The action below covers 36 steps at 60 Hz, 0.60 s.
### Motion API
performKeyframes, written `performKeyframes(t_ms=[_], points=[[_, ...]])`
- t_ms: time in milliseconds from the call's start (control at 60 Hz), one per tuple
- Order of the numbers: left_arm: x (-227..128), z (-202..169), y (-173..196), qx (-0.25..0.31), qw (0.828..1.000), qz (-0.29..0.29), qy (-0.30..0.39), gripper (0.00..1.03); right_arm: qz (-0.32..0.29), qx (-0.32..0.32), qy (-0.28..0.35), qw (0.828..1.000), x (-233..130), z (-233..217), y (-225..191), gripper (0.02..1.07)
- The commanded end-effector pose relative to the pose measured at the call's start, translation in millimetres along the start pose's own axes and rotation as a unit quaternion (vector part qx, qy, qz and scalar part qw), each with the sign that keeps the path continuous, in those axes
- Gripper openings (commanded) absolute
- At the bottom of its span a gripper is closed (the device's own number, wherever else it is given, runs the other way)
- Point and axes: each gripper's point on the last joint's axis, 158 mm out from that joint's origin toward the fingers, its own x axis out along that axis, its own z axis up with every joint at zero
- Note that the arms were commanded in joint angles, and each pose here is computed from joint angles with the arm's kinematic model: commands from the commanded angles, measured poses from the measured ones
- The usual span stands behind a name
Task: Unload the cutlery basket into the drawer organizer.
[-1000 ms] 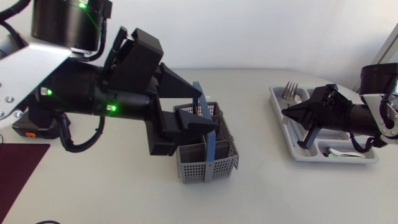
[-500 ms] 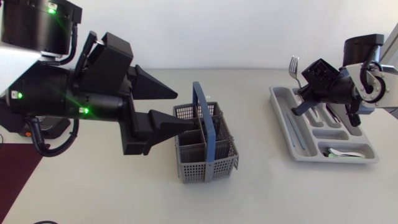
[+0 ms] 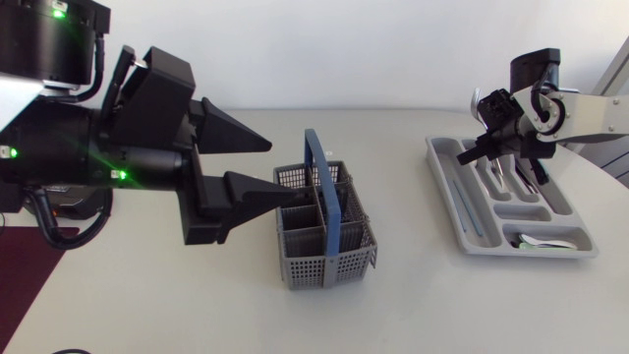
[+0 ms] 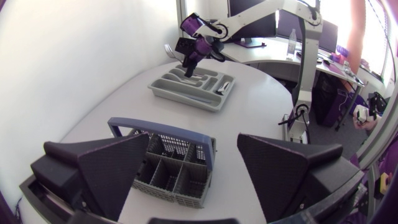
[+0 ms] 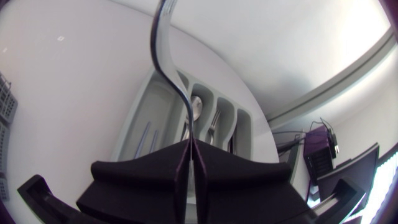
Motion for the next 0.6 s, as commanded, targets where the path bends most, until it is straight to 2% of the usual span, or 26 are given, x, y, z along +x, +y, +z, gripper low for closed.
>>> performKeyframes(t_ms=[0,167,283,583], points=[[-1,-9,-2,0.004,1.0,0.0,0.007,1.0,-0.021,0.057,0.023,0.998,10,-3,-15,0.07],[-1,-9,-3,0.005,1.0,0.001,0.009,1.0,-0.019,0.084,0.082,0.993,21,-23,-18,0.07],[-1,-8,-4,0.006,1.0,0.0,0.008,1.0,-0.035,0.08,0.107,0.99,24,-30,-23,0.07],[0,-2,-8,0.014,1.0,0.002,0.006,1.0,-0.05,0.104,0.126,0.985,30,-37,-39,0.07]])
